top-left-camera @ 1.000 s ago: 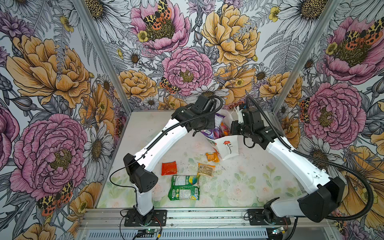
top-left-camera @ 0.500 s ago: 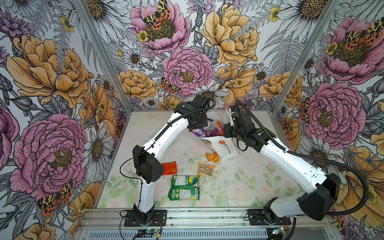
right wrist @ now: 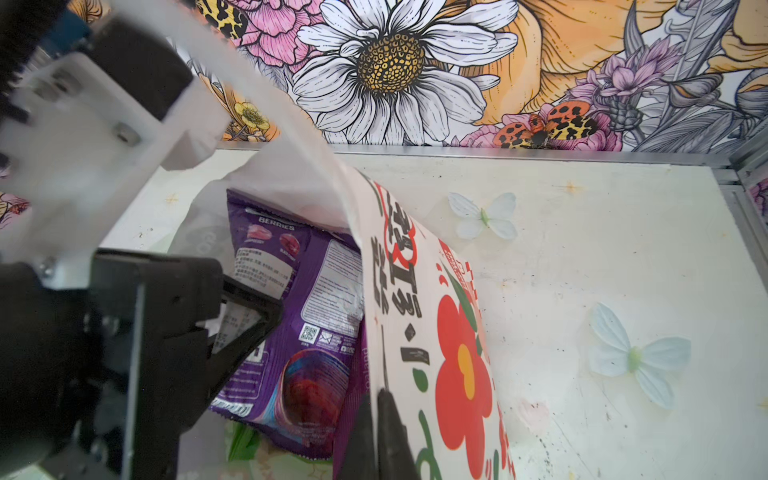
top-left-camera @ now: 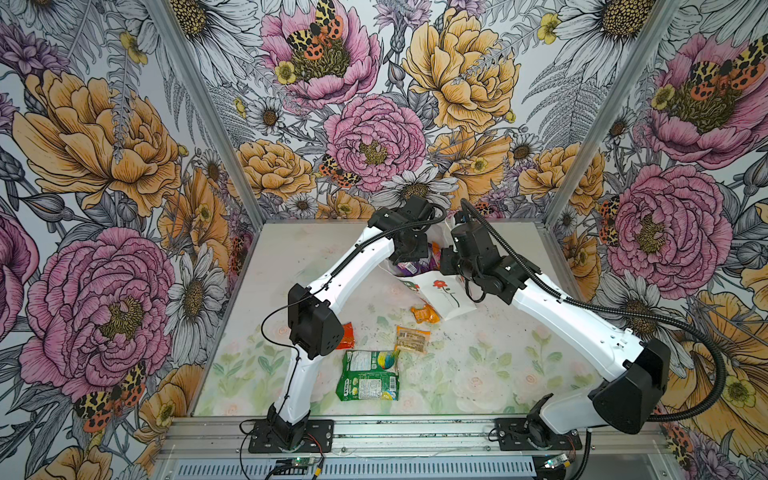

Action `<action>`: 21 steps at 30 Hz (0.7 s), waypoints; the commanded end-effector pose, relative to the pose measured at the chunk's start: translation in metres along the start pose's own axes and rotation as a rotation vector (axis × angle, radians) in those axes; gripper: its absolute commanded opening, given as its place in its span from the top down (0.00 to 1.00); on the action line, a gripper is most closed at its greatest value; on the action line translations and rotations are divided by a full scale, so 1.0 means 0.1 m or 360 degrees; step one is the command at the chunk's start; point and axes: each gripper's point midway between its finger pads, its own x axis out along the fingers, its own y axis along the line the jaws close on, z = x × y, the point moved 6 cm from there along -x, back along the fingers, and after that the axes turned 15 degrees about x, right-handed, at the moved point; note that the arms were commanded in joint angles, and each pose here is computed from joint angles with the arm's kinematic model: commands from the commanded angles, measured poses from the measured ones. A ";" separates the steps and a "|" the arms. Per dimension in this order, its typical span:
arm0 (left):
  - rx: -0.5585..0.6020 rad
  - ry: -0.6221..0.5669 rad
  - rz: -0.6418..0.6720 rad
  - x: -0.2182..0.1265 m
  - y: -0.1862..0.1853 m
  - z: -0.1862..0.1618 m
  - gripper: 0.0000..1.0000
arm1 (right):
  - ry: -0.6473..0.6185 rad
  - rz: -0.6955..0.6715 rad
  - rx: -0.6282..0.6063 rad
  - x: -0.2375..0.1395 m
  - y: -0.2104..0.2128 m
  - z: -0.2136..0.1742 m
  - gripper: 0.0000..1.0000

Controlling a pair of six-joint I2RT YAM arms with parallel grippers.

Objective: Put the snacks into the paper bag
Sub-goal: 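Lower the Berries packet into the bag held by the right gripper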

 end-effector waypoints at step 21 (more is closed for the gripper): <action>0.0023 -0.0007 -0.0059 0.04 -0.14 0.00 0.75 | -0.0198 0.0026 0.0087 -0.12 0.04 0.24 1.00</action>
